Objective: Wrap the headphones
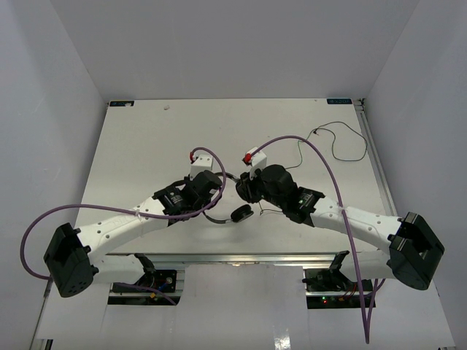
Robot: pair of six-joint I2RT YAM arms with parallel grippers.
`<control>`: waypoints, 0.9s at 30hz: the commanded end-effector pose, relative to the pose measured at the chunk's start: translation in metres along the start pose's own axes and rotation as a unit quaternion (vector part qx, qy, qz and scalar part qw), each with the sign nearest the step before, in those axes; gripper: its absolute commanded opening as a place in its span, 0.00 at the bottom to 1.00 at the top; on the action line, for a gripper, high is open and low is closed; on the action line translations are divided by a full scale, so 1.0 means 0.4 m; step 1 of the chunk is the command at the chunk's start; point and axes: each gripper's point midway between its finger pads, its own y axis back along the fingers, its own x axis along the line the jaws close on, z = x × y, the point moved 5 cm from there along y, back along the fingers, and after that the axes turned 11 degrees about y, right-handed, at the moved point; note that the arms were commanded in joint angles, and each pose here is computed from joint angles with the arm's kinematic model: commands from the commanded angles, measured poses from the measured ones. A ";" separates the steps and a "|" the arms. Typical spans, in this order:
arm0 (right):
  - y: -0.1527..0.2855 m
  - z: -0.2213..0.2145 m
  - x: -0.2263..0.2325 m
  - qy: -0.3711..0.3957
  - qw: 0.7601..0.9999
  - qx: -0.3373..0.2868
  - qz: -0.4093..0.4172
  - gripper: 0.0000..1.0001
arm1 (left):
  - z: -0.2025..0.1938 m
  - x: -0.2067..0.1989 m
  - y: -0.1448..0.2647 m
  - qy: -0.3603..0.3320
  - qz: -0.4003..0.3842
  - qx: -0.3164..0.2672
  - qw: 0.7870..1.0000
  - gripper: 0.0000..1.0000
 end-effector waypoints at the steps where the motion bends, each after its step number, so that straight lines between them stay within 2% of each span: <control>1: 0.008 0.041 0.007 -0.012 0.999 -0.040 0.005 0.08 | 0.034 -0.022 0.004 0.007 -0.007 -0.021 1.000 0.32; 4: 0.008 0.039 0.005 -0.012 0.999 -0.039 0.003 0.08 | 0.027 -0.021 -0.001 0.004 -0.004 -0.017 1.000 0.24; 8: 0.007 0.044 0.008 -0.013 0.999 -0.043 0.007 0.08 | 0.025 -0.023 -0.001 0.003 -0.007 -0.014 1.000 0.00; 11: 0.004 0.046 0.018 -0.007 0.999 -0.038 0.023 0.10 | 0.034 -0.024 0.008 0.006 -0.011 -0.016 1.000 0.00; 14: 0.009 0.065 0.021 -0.001 0.999 -0.040 0.033 0.48 | 0.060 -0.025 0.034 0.013 -0.017 -0.024 0.999 0.00; 17: 0.038 0.093 0.022 0.010 0.997 -0.056 0.044 0.69 | 0.086 -0.002 0.070 0.023 0.000 -0.036 0.999 0.00; 22: 0.112 0.137 0.030 0.042 0.991 -0.099 0.078 0.87 | 0.146 0.032 0.146 0.043 0.012 -0.062 0.997 0.00; 27: 0.199 0.179 0.034 0.077 0.980 -0.148 0.106 0.94 | 0.171 0.066 0.201 0.049 0.019 -0.070 0.996 0.00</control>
